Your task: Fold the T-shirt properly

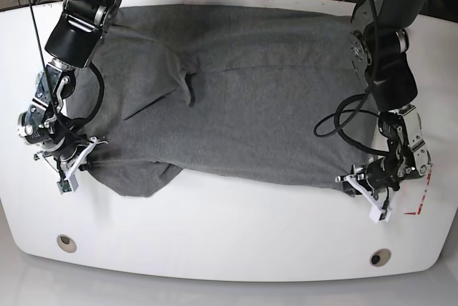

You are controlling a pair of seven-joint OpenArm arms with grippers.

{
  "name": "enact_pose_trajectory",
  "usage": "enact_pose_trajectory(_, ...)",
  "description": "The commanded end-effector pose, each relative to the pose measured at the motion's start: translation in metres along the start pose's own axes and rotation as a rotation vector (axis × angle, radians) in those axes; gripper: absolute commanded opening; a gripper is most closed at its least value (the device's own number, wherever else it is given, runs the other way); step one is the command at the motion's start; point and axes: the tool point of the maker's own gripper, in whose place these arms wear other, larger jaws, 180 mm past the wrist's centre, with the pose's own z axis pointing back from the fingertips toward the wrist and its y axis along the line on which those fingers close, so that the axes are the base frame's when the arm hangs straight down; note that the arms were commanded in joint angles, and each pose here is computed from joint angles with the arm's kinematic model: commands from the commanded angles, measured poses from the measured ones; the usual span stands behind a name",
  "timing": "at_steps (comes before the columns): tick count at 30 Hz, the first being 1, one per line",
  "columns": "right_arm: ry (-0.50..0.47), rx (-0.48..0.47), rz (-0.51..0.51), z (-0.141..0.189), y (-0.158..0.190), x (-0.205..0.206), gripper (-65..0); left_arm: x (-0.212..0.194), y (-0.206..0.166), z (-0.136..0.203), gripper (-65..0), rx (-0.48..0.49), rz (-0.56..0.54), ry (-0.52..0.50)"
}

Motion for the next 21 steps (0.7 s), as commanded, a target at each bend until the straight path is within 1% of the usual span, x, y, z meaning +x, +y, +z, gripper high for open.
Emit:
enact_pose_trajectory(1, -0.064, -0.049, 0.035, 0.017, -0.013, 0.026, -63.6, 0.026, 0.005, 0.016, -64.4, 0.006, -0.032, -0.072)
enact_pose_trajectory(8, -0.021, -0.111, 0.097, 0.043, -0.015, 0.019, -63.6, 0.018, 0.010, 0.038, -64.4, 0.034, -0.116, -0.015)
enact_pose_trajectory(14, 0.025, -0.152, 0.157, 0.065, -0.008, 0.003, -63.6, -0.011, 0.016, 0.055, -64.4, 0.081, -0.206, 0.067)
enact_pose_trajectory(21, 0.050, -0.172, 0.202, 0.083, 0.009, -0.013, -63.6, -0.047, 0.025, 0.076, -64.3, 0.154, -0.241, 0.169)
